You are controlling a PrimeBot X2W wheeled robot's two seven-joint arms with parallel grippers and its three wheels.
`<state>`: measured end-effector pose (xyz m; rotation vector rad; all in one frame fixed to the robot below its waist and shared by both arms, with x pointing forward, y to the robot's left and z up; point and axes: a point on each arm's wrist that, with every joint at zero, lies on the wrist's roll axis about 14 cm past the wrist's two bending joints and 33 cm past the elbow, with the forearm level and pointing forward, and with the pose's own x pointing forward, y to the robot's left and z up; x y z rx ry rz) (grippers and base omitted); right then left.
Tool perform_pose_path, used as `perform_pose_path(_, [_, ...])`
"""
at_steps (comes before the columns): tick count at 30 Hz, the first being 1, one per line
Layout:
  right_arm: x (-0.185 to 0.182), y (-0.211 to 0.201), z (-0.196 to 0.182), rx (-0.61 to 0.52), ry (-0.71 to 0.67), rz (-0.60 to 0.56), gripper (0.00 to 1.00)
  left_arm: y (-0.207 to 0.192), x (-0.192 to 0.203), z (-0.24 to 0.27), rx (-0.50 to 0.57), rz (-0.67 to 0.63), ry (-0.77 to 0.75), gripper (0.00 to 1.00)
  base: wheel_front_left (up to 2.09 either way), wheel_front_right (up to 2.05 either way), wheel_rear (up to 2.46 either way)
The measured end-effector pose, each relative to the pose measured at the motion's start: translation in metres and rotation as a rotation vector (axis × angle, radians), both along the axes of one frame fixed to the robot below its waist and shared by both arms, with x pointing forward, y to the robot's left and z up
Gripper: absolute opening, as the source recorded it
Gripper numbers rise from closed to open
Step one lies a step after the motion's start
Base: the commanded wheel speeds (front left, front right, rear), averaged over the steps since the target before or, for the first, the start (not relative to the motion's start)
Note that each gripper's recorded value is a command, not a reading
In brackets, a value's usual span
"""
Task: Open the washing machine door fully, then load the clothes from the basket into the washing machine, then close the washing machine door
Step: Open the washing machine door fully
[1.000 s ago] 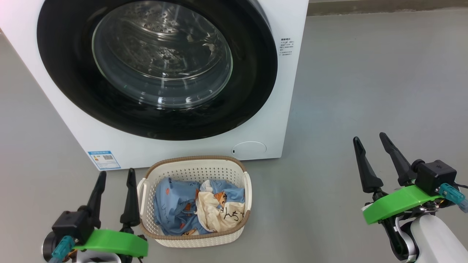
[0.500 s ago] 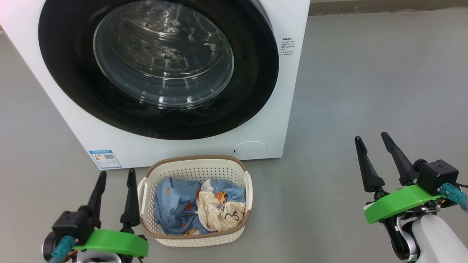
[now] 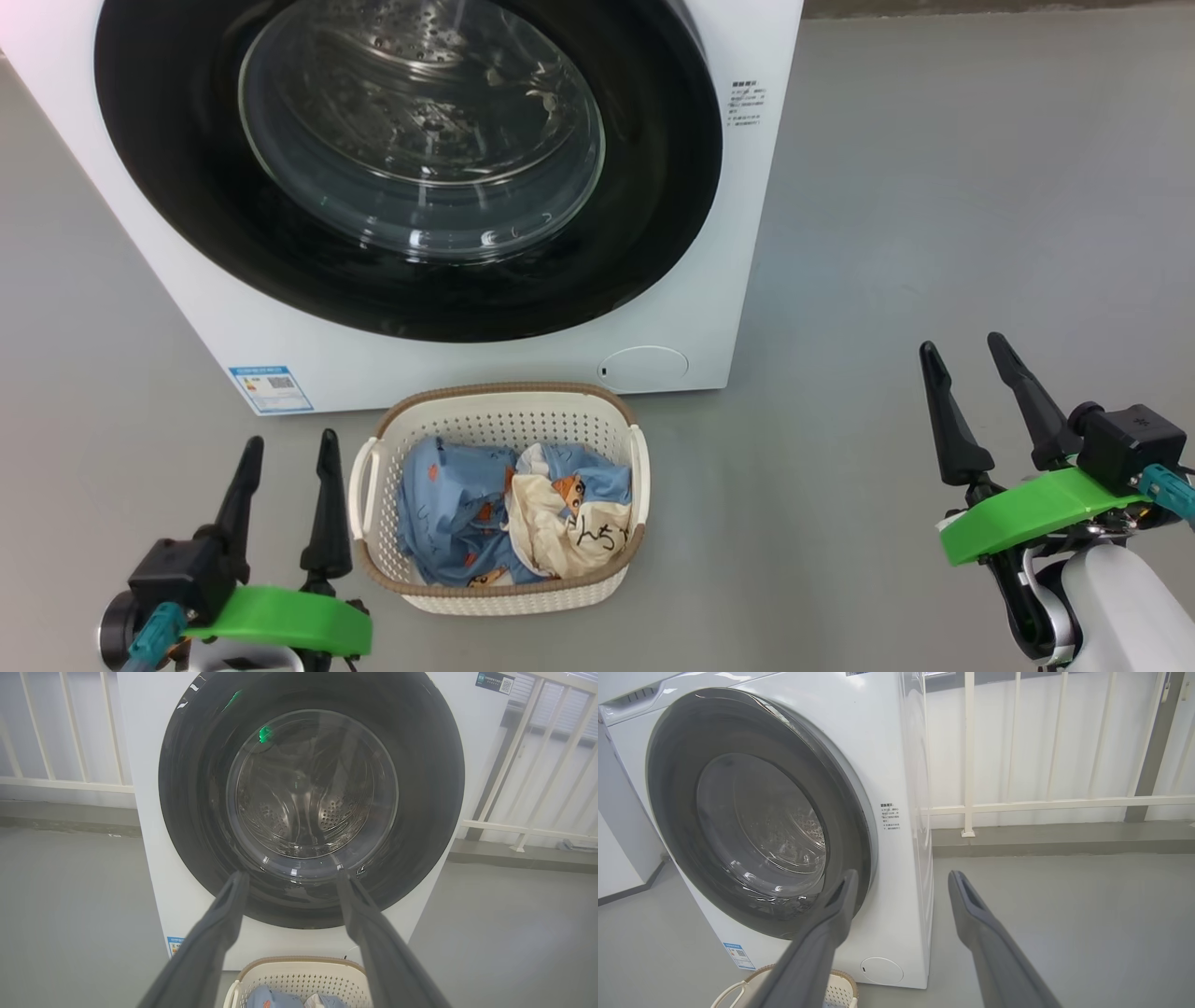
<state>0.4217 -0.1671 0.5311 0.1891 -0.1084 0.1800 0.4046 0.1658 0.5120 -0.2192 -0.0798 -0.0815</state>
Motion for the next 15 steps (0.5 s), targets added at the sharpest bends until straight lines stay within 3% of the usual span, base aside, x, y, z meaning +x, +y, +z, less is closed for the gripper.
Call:
perform_pose_path(14, [0.036, -0.009, 0.012, 0.021, -0.027, -0.006, 1.0, 0.013, 0.012, 0.0, 0.01, 0.038, -0.006, 1.0, 0.0, 0.0, 0.0])
perform_pose_path(15, [0.04, -0.01, 0.014, 0.027, -0.032, -0.01, 0.91, 0.015, 0.014, 0.002, 0.011, 0.041, -0.014, 1.0, 0.0, 0.0, 0.0])
